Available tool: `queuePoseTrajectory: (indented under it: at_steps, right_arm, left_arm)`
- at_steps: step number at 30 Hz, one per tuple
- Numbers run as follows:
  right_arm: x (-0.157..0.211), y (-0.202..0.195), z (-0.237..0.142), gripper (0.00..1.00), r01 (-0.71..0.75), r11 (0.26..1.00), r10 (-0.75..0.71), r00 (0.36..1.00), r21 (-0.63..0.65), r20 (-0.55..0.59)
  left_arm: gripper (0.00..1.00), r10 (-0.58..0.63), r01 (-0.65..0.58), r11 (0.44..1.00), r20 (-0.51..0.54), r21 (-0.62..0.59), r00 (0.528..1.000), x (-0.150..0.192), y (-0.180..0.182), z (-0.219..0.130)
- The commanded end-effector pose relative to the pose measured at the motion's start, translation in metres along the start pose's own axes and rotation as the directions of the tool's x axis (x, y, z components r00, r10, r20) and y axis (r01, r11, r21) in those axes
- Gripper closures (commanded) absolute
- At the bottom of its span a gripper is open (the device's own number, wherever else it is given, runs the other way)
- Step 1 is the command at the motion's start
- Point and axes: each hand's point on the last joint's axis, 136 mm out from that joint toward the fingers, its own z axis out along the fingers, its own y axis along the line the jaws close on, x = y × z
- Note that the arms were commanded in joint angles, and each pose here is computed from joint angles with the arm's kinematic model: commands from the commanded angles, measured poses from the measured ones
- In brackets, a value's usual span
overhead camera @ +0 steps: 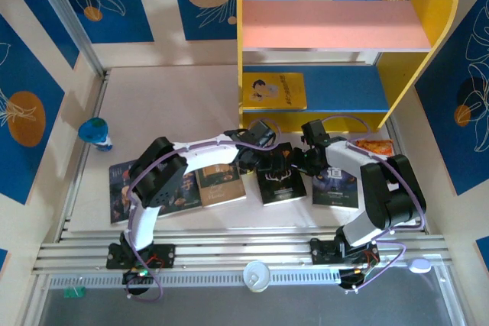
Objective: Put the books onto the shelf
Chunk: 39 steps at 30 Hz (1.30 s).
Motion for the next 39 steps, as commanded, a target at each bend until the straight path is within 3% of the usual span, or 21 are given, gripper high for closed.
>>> queuePoseTrajectory:
  at_steps: [1,11,18,24,31,39]
  right_arm:
    - [0.032,0.038,0.025,0.55,0.033,0.983,-0.055,0.992,-0.180,-0.117]
    - [0.032,0.053,0.026,0.56,0.036,0.973,-0.065,0.991,-0.230,-0.120]
    - [0.029,0.059,0.025,0.58,0.039,0.967,-0.071,0.990,-0.253,-0.119]
    - [0.028,0.064,0.023,0.59,0.038,0.960,-0.073,0.991,-0.278,-0.116]
    - [0.029,0.071,0.026,0.61,0.022,0.945,-0.067,0.990,-0.326,-0.128]
    - [0.029,0.074,0.022,0.62,0.026,0.940,-0.071,0.990,-0.341,-0.120]
  left_arm:
    - [0.00,0.129,-0.134,0.930,0.036,0.343,0.991,-0.008,-0.087,-0.013]
    - [0.01,0.127,-0.168,0.856,0.115,0.488,0.985,-0.007,-0.115,-0.070]
    - [0.05,0.098,-0.149,0.828,0.121,0.540,0.988,-0.004,-0.117,-0.071]
    - [0.10,0.098,-0.144,0.840,0.115,0.524,0.988,-0.001,-0.110,-0.064]
    - [0.17,0.105,-0.179,0.781,0.156,0.598,0.982,-0.001,-0.125,-0.082]
    - [0.19,0.107,-0.165,0.849,0.142,0.503,0.984,0.004,-0.110,-0.084]
